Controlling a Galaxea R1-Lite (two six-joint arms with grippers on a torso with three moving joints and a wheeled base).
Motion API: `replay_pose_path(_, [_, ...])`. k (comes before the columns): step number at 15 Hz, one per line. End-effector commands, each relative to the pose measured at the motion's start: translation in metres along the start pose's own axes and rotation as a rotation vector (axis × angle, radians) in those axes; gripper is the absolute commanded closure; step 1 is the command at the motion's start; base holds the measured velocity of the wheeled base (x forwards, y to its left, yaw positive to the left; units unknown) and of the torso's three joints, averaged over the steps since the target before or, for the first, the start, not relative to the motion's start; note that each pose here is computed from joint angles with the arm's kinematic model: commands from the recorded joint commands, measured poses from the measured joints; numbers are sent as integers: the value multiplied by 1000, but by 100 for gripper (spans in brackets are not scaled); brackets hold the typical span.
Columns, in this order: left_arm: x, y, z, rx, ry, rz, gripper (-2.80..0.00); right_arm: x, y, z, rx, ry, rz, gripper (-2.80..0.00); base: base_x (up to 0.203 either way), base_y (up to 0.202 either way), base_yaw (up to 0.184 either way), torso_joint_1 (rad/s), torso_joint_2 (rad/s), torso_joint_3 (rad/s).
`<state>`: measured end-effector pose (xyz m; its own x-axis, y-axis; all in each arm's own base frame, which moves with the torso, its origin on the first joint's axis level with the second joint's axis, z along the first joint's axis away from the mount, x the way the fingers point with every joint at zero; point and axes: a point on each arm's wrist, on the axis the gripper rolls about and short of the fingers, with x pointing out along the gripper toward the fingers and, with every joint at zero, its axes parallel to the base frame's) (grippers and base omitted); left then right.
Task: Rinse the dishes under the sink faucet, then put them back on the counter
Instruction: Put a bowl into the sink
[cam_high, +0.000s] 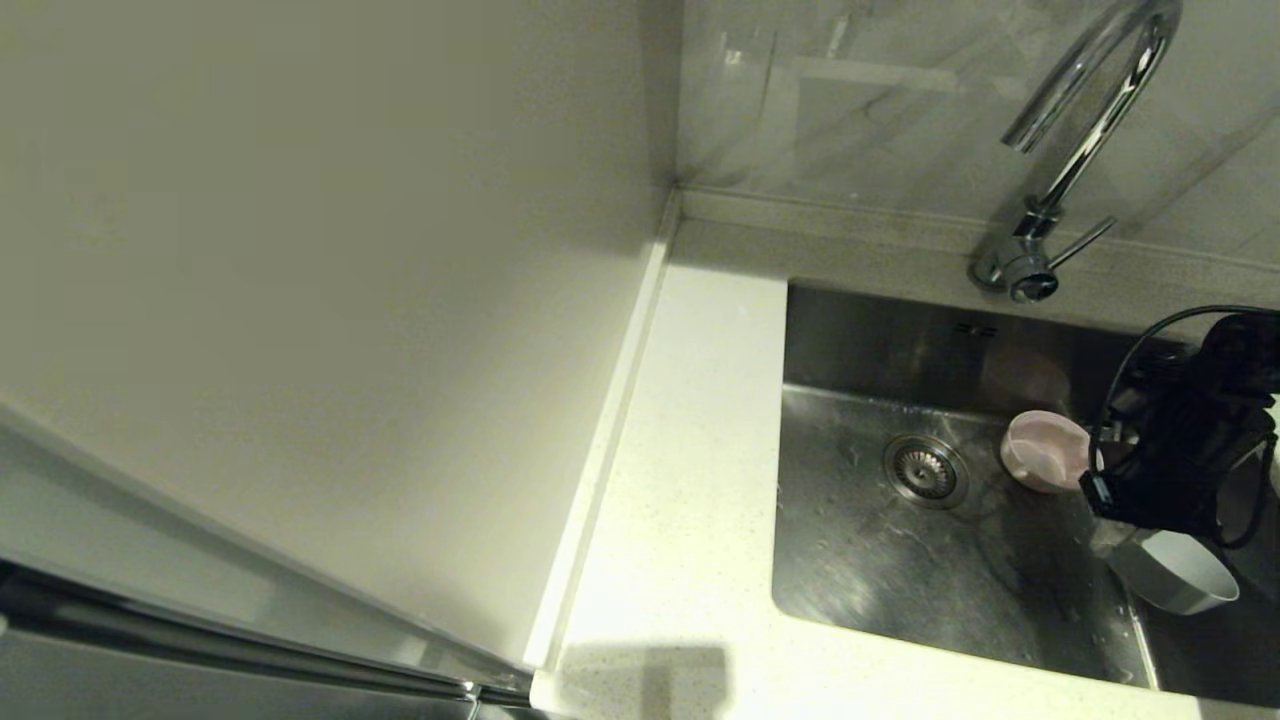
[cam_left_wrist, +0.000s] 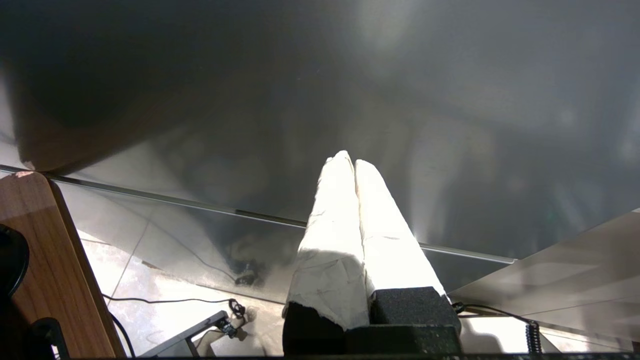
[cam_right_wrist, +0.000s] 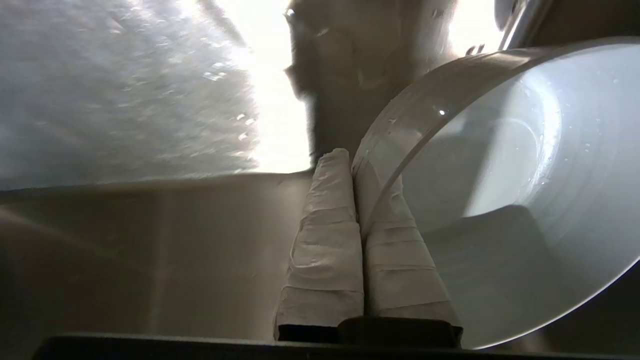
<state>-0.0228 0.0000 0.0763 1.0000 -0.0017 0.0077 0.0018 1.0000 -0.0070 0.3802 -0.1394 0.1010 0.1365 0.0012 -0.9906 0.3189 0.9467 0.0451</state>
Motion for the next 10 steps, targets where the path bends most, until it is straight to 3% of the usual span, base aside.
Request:
replay_pose_path(1, [0,0,-1,-1,3,0,0,17,-6,4,-56,-1,6,0,0,0,0,0,0,0])
replay_pose_path(8, [0,0,-1,-1,3,0,0,45,-7,17,-188,-189,11,0,0,0,0,0,0,0])
replay_pose_path(10, [0,0,-1,-1,3,0,0,50,-7,13,-206,-186,8,0,0,0,0,0,0,0])
